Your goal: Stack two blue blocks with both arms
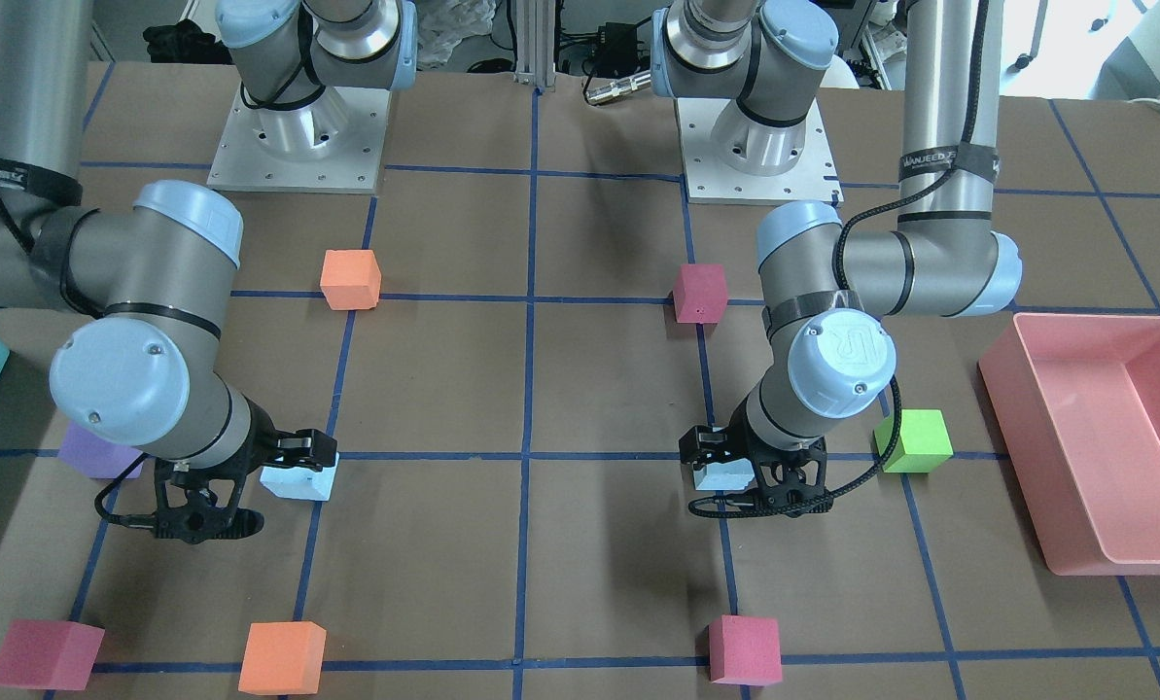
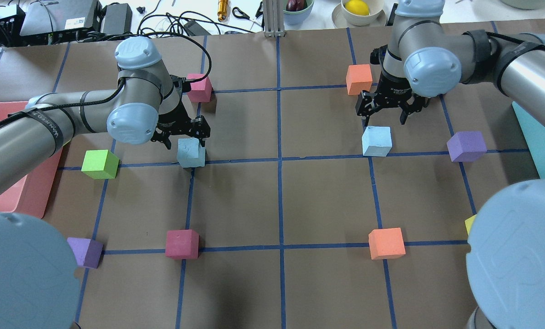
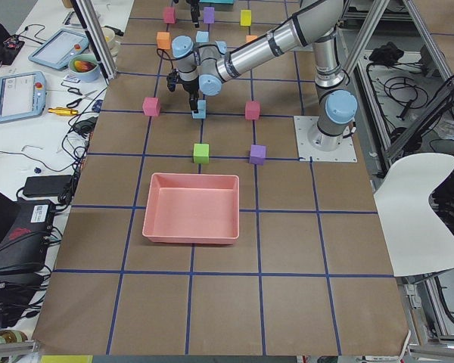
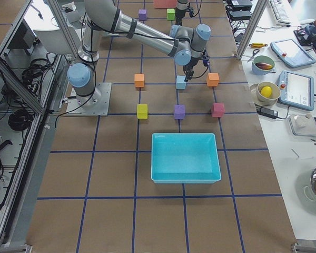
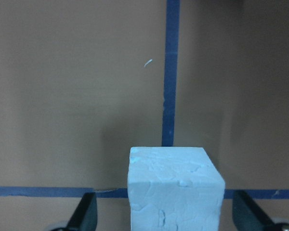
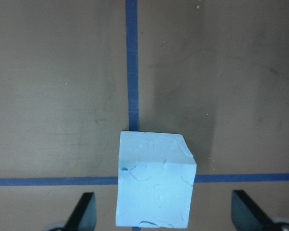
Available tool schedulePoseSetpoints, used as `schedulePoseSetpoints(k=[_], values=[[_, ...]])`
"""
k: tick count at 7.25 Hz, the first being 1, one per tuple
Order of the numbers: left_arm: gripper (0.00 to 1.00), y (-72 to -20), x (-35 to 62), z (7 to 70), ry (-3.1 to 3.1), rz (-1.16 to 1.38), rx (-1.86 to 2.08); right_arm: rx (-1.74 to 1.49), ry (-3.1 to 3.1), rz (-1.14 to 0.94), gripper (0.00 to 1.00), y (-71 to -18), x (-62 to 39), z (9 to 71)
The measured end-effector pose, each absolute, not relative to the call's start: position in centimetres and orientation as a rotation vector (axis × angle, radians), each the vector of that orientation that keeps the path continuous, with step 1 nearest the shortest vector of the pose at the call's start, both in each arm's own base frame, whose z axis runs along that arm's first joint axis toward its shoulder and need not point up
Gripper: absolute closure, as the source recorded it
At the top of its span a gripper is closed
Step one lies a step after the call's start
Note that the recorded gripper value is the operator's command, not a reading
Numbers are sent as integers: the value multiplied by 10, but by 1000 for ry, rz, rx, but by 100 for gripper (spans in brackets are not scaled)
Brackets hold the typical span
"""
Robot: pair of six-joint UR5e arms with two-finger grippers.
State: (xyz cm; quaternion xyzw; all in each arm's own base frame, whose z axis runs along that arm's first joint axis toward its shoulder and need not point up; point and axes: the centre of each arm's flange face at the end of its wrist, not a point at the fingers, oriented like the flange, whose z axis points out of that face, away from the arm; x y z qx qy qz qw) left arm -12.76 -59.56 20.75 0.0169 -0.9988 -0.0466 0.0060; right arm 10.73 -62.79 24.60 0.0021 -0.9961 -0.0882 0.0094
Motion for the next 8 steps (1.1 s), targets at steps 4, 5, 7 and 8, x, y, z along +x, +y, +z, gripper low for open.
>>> schedulePoseSetpoints(k=[4,5,7,8], values=[[0,-593,-128,197,-3125,-173,51,7,-3123,-363,79,-631,110,211],[29,-593,-128,193,-3125,-176,49,4,-3138,-369,100,-631,112,209],[85,-593,-128,189,-3124,-156,43,-9,-3146,-368,100,-631,112,211],[92,-593,-128,190,-3123,-148,45,-11,-3147,-347,100,-632,114,220]])
